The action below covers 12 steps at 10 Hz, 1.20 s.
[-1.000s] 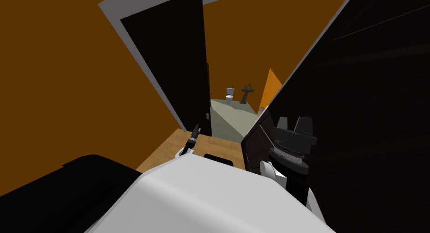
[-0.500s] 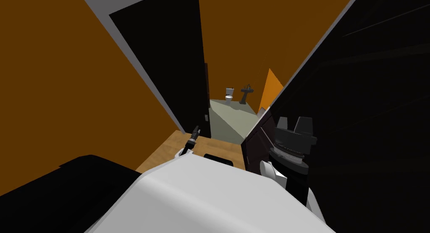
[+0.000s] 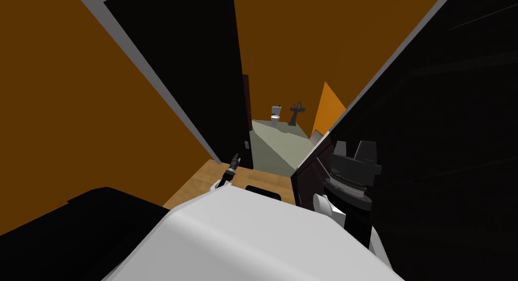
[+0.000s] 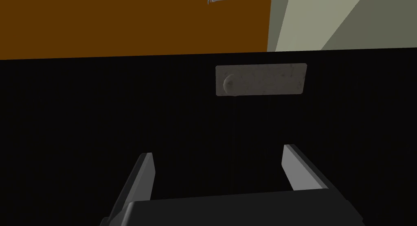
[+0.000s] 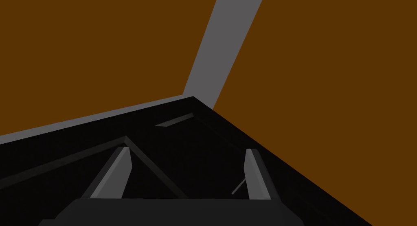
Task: Pull the door open
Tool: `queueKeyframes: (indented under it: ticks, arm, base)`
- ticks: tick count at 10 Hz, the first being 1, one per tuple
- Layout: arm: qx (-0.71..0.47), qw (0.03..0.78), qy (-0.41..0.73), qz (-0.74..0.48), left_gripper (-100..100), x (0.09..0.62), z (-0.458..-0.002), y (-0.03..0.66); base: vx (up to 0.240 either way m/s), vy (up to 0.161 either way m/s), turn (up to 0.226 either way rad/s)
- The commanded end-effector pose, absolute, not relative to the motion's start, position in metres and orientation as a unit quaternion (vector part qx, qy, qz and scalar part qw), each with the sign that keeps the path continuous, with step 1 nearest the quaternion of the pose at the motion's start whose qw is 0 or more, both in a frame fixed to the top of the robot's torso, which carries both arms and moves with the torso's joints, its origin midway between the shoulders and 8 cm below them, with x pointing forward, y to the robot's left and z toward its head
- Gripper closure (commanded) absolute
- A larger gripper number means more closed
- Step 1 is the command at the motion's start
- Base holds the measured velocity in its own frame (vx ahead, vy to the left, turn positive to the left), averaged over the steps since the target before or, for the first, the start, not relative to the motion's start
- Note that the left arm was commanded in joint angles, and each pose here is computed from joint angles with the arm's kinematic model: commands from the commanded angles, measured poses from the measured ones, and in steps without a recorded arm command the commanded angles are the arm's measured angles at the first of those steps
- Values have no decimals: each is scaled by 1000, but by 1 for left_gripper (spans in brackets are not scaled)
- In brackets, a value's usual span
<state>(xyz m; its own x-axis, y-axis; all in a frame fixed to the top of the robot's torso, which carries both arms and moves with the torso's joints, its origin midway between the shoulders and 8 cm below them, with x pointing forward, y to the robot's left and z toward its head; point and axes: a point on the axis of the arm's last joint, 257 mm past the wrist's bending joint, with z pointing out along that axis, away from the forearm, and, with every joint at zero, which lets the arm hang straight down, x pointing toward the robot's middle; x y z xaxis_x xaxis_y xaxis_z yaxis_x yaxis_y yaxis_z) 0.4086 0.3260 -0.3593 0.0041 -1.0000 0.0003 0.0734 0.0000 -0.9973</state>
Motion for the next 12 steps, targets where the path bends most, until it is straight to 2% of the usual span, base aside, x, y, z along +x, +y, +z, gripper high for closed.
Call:
queueKeyframes:
  ticks: [1, 7, 12]
  arm:
    - [-487, 516, 484, -513, -100, 405, -367, 329]
    - [-499, 507, 493, -501, -100, 401, -385, 338]
    - [-517, 522, 477, -483, -100, 389, -390, 380]
  base:
    - [124, 3, -16]
    - [103, 9, -12]
    - [182, -5, -132]
